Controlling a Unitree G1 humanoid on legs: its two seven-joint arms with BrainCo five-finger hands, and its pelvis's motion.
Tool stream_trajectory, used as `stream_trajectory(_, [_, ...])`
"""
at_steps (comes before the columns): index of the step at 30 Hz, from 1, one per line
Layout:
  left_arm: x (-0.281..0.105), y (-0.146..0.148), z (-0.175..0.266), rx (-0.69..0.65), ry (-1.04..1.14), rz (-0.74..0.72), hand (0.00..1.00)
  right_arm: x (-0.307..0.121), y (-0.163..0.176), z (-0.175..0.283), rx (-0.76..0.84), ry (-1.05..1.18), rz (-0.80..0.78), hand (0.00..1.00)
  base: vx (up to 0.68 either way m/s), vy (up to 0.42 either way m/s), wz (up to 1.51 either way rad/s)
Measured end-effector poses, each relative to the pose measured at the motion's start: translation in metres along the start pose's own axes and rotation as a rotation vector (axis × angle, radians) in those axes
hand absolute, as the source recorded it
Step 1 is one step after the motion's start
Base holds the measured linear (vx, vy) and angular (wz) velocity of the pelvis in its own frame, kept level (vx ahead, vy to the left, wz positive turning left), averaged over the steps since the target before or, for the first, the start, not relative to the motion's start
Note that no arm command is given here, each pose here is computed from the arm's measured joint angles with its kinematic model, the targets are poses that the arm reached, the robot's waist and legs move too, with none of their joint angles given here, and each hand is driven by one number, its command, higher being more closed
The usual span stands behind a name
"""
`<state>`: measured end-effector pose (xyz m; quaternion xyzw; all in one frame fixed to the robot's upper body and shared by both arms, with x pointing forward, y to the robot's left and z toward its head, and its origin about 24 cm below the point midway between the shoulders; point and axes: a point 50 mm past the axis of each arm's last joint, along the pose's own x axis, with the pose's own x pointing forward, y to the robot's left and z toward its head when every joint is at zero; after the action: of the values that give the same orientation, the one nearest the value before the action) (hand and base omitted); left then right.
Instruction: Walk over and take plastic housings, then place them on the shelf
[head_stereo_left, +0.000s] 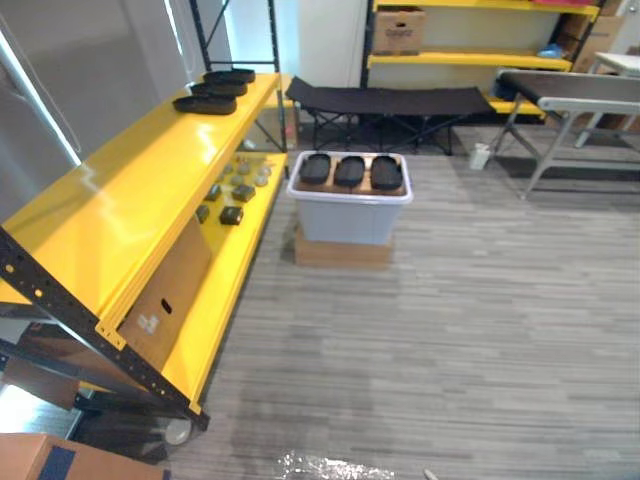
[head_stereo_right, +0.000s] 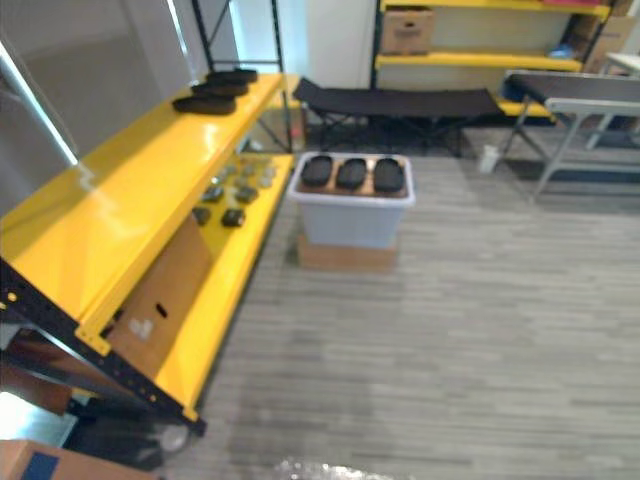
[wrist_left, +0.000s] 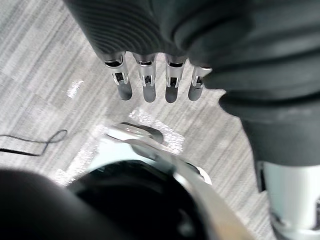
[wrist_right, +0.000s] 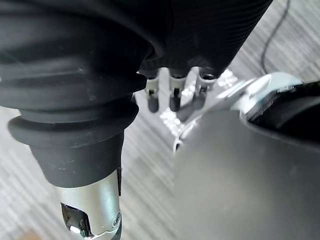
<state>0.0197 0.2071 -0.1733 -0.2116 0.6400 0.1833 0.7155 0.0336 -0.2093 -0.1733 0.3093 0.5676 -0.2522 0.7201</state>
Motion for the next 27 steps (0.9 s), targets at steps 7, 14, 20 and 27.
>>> stream_trajectory(7, [0.000,-0.004,0.008,-0.017,-0.018,-0.028,0.00,0.002,0.008,0.003,0.030,-0.010,0.013,0.00,0.10,0.037,0.04])
stream_trajectory(14, [0.000,-0.004,0.011,-0.017,-0.035,-0.020,0.00,0.004,0.021,0.015,0.012,-0.064,0.045,0.00,-0.02,0.011,-0.14])
stream_trajectory(20, [0.001,-0.009,0.010,-0.054,-0.058,-0.034,0.00,0.004,0.029,0.028,-0.040,-0.152,0.069,0.00,-0.12,0.004,-0.16])
stream_trajectory(27, [0.001,-0.007,0.011,-0.039,-0.086,-0.005,0.00,0.003,0.026,0.030,-0.064,-0.208,0.070,0.00,-0.09,0.027,0.07])
